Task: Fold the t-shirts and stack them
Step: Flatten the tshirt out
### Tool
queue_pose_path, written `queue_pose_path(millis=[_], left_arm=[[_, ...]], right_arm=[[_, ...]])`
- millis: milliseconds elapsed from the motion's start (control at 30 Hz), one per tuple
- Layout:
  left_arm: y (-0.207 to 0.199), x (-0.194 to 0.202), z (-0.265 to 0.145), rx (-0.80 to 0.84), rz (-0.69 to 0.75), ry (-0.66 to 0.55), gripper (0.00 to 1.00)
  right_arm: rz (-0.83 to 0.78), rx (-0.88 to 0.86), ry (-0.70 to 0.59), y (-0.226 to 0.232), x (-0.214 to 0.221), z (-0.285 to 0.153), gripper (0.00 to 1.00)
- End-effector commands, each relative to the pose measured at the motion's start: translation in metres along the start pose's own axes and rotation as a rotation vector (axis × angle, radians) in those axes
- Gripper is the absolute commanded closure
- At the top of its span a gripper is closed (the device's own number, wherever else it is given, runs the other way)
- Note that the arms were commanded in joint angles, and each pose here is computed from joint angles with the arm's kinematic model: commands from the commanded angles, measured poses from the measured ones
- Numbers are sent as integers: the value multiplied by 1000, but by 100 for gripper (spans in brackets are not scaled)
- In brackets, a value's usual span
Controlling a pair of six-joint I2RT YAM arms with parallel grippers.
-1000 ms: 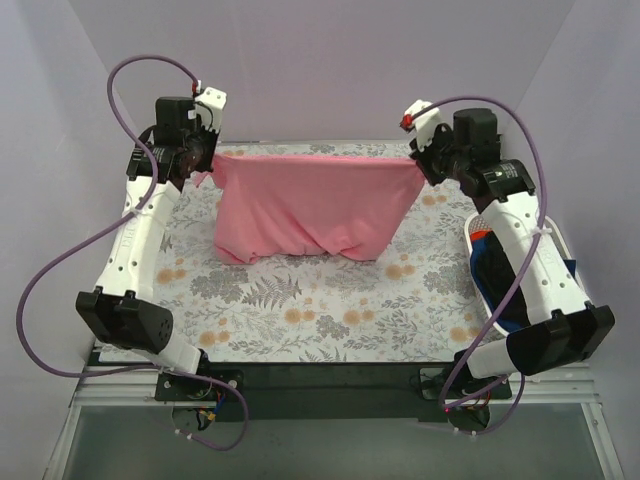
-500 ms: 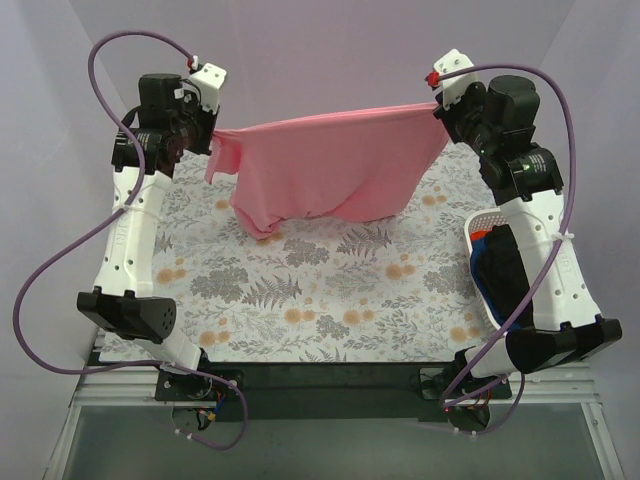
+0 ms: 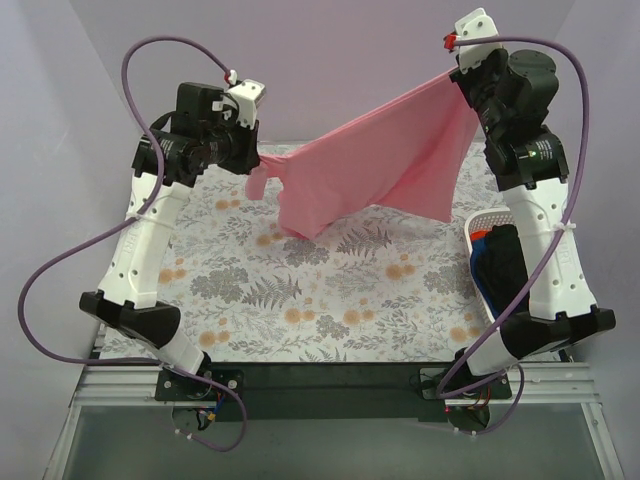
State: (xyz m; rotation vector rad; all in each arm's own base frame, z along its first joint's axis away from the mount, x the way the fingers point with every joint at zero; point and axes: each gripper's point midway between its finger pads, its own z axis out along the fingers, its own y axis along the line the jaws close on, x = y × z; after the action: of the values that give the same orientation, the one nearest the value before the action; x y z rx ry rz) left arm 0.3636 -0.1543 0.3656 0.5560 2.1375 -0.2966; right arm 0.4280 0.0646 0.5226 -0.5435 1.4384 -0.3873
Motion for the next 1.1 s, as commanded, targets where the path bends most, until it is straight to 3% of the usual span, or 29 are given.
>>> queue_pose_path(millis=[0,167,300,400,467,800,933,1067], left_arm=[[-8,-18,-32,16,-80,-82,100],[69,-66,-66,-403,-95,-262,100],[96,-101,-119,-581,-75,-451,100],[98,-107,-146,-623,-29,-529,100],[90,-107,-187,-626,-14,-613,100],[57,-45,-295,-600,93,-741,100],[58,-34,-311,-635,105,-741,100],[72,-26,-281,-675,129,-649,100]], right_arm=[[1,163,-106,-49,-40,-10,99],[-7,198,-172,-67,-64,-26,99],[0,178,-236,-70,-81,-49,99],[0,136,-304,-69,-95,-76,99],[-4,74,-337,-56,-97,-86,99],[77,-108,-465,-37,-115,-191,99],[86,-106,-437,-36,-108,-191,99],[81,-91,-394,-33,-99,-164,99]])
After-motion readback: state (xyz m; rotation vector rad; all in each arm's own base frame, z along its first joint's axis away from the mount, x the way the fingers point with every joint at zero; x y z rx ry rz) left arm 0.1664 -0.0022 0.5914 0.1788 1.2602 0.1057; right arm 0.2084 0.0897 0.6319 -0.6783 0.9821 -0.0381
